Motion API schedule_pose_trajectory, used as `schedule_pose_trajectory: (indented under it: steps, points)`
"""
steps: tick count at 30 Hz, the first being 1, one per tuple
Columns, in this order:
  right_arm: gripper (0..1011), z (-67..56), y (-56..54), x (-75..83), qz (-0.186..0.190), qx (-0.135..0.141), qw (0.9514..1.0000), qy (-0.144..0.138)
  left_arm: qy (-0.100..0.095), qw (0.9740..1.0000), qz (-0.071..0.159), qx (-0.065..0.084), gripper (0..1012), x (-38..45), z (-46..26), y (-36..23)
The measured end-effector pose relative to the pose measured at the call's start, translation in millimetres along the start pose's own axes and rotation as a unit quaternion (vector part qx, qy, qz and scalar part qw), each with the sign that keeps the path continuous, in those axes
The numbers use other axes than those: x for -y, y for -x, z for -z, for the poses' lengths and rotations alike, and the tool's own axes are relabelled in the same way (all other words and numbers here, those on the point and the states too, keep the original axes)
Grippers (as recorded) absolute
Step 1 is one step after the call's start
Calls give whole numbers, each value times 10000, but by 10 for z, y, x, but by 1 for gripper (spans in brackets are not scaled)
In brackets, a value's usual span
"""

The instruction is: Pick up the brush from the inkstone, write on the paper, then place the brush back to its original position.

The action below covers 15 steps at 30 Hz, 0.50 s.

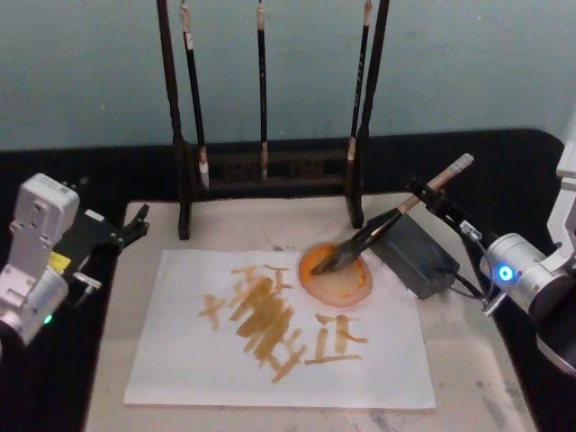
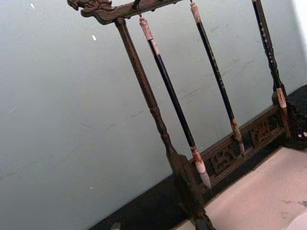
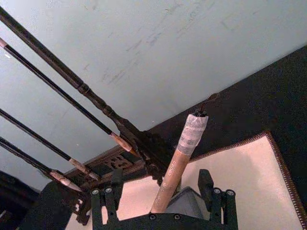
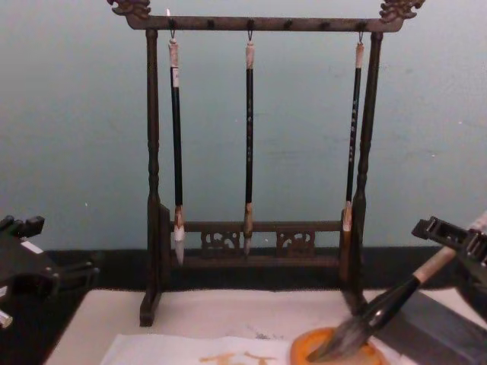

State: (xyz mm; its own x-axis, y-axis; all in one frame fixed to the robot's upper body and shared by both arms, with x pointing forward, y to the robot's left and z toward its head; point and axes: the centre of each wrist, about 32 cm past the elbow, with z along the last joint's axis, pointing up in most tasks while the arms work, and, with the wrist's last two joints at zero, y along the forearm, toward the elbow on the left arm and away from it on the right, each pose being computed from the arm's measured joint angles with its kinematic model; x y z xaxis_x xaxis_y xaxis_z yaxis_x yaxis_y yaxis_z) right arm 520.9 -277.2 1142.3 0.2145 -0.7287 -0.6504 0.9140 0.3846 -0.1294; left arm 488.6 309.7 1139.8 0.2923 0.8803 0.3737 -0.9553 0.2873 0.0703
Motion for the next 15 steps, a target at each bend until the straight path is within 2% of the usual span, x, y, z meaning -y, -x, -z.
schedule_pose_trajectory:
  steps: [4, 11, 12, 14, 15]
  points:
    - [989, -1, 0, 0, 1, -1, 10000, -2, 1, 10000, 0, 0, 1010, 0, 0, 0]
    - [816, -1, 1, 1, 1, -2, 10000, -2, 0, 10000, 0, 0, 1010, 0, 0, 0]
    - [760, -1, 1, 1, 1, -2, 10000, -2, 0, 10000, 0, 0, 1010, 0, 0, 0]
    - [730, -1, 2, 1, 1, -2, 10000, -2, 1, 10000, 0, 0, 1010, 0, 0, 0]
    - [662, -1, 2, 1, 2, -2, 10000, -2, 0, 10000, 0, 0, 1010, 0, 0, 0]
